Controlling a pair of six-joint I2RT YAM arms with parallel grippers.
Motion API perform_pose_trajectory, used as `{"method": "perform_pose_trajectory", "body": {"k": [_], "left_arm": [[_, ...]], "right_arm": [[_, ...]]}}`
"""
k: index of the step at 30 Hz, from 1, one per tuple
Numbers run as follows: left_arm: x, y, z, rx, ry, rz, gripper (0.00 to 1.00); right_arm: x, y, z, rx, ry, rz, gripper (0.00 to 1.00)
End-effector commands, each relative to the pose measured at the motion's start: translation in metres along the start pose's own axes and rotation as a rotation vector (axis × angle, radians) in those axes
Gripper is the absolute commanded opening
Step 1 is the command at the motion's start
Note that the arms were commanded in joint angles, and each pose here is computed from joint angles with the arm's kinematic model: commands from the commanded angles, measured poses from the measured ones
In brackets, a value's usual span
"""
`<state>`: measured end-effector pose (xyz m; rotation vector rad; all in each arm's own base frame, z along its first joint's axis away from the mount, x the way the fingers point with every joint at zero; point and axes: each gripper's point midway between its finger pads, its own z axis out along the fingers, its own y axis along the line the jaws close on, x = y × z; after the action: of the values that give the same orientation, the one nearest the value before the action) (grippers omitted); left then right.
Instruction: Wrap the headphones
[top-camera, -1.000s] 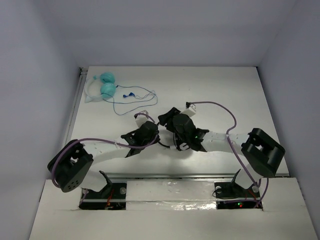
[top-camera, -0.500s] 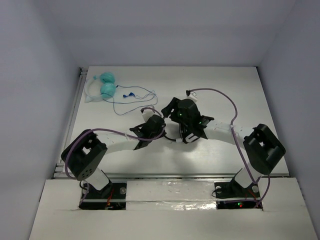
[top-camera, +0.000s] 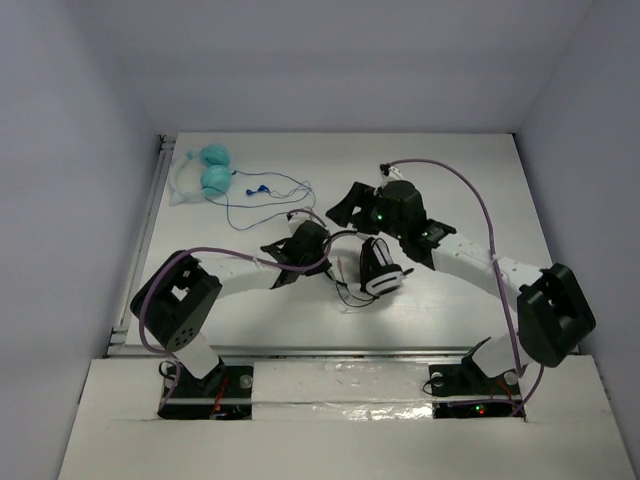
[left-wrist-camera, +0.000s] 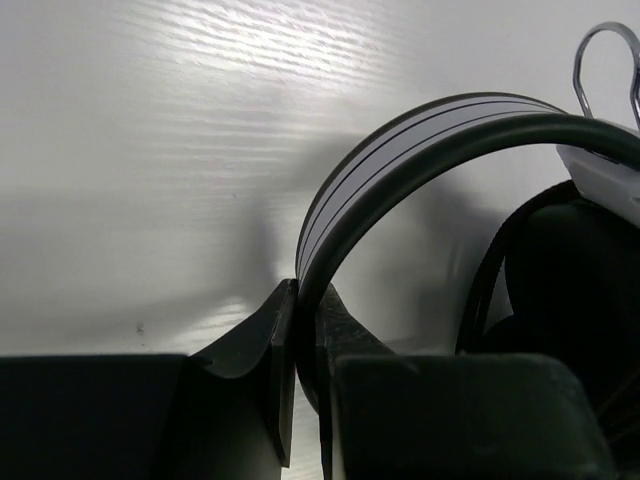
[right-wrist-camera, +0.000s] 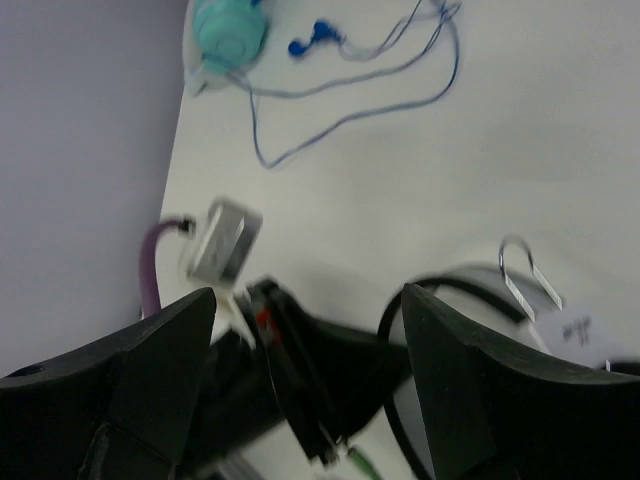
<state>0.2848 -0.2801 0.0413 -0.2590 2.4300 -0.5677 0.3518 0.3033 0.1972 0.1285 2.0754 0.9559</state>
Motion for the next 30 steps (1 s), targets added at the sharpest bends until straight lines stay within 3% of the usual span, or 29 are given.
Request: {"method": "perform_pose_trajectory", "body": {"k": [1, 7, 13, 14, 16, 17, 18, 19, 20, 21, 23, 26, 29, 30], "left_arm": [[-0.034, -0.029, -0.019, 0.115, -0.081, -0.050, 0.00], [-0.026, -0.014, -0.015, 0.077, -0.058, -0.043, 0.00], [-0.049, -0.007, -0.006, 0.030, -0.068, 0.008, 0.00], [-0.056, -0.006, -0.006, 0.023, -0.084, 0.000, 0.04], [-0.073, -0.006, -0.007, 0.008, -0.139, -0.003, 0.14], [-0.081, -0.002, -0.008, -0.007, -0.160, -0.011, 0.26], [-0.091, -0.001, -0.011, -0.026, -0.200, -0.016, 0.32], [-0.100, 0.002, -0.017, -0.035, -0.232, -0.024, 0.39], [-0.105, 0.003, -0.021, -0.044, -0.254, -0.017, 0.59], [-0.113, 0.007, -0.025, -0.068, -0.289, -0.016, 0.66], [-0.125, 0.008, -0.041, -0.087, -0.335, -0.014, 0.82], [-0.148, 0.008, -0.073, -0.089, -0.442, -0.031, 0.98], [-0.173, -0.001, -0.118, -0.023, -0.556, -0.045, 0.99], [-0.178, -0.004, -0.129, -0.001, -0.579, -0.039, 0.99]], "right_arm": [[0.041, 0.010, -0.027, -0.125, 0.148, -0.009, 0.81], [0.006, 0.006, -0.042, -0.049, -0.004, -0.047, 0.82], [-0.046, 0.013, -0.071, 0.017, -0.200, -0.100, 0.77], [-0.051, 0.012, -0.075, 0.026, -0.223, -0.101, 0.74], [-0.066, 0.010, -0.089, 0.061, -0.290, -0.114, 0.56], [-0.071, 0.010, -0.095, 0.067, -0.312, -0.122, 0.48], [-0.074, 0.008, -0.105, 0.084, -0.324, -0.130, 0.32], [-0.080, 0.003, -0.111, 0.117, -0.354, -0.145, 0.29], [-0.081, 0.000, -0.117, 0.136, -0.362, -0.153, 0.28], [-0.084, -0.002, -0.122, 0.148, -0.377, -0.156, 0.28], [-0.094, -0.002, -0.139, 0.159, -0.426, -0.162, 0.29], [-0.105, 0.004, -0.164, 0.142, -0.485, -0.166, 0.43], [-0.116, 0.011, -0.192, 0.122, -0.546, -0.161, 0.66], [-0.119, 0.012, -0.199, 0.123, -0.560, -0.158, 0.90]]}}
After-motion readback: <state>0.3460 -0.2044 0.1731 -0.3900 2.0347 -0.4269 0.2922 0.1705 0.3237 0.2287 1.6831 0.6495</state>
